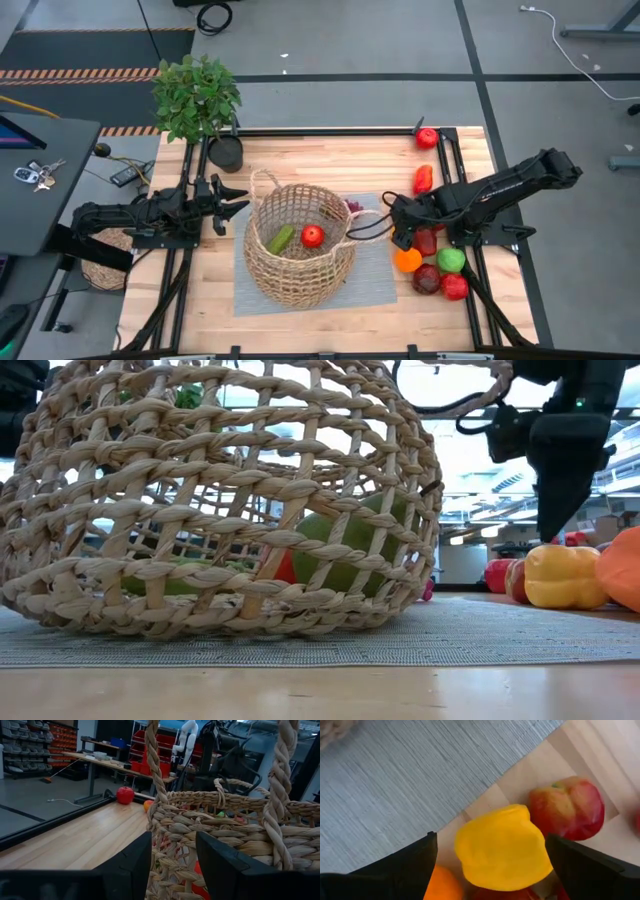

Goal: Build produce basket
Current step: Put the yellow bell pepper into the basket

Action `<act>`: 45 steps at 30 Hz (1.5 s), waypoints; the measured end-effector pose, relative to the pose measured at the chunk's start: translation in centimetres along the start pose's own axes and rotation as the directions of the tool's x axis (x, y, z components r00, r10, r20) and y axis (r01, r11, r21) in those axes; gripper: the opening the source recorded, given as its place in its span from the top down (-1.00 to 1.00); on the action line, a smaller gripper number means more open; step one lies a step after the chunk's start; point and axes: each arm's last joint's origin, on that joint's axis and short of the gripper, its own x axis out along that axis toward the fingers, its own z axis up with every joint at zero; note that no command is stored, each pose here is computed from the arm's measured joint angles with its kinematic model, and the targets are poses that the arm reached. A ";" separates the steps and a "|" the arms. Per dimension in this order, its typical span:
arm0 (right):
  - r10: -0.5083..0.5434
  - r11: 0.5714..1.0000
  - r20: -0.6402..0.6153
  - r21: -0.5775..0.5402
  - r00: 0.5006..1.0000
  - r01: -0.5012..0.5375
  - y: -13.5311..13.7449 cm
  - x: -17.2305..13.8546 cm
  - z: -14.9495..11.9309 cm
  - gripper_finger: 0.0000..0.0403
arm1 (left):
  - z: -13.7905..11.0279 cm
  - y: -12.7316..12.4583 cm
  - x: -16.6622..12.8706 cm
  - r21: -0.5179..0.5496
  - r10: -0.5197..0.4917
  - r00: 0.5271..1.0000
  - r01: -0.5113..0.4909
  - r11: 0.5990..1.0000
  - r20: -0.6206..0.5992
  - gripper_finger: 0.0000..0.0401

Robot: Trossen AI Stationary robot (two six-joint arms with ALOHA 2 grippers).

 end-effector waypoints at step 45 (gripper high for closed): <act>0.038 0.998 0.085 -0.043 0.996 -0.034 0.8 -1.2 1.2 -0.52 | 0.0 0.0 0.0 0.000 0.000 1.000 0.000 1.000 0.000 0.20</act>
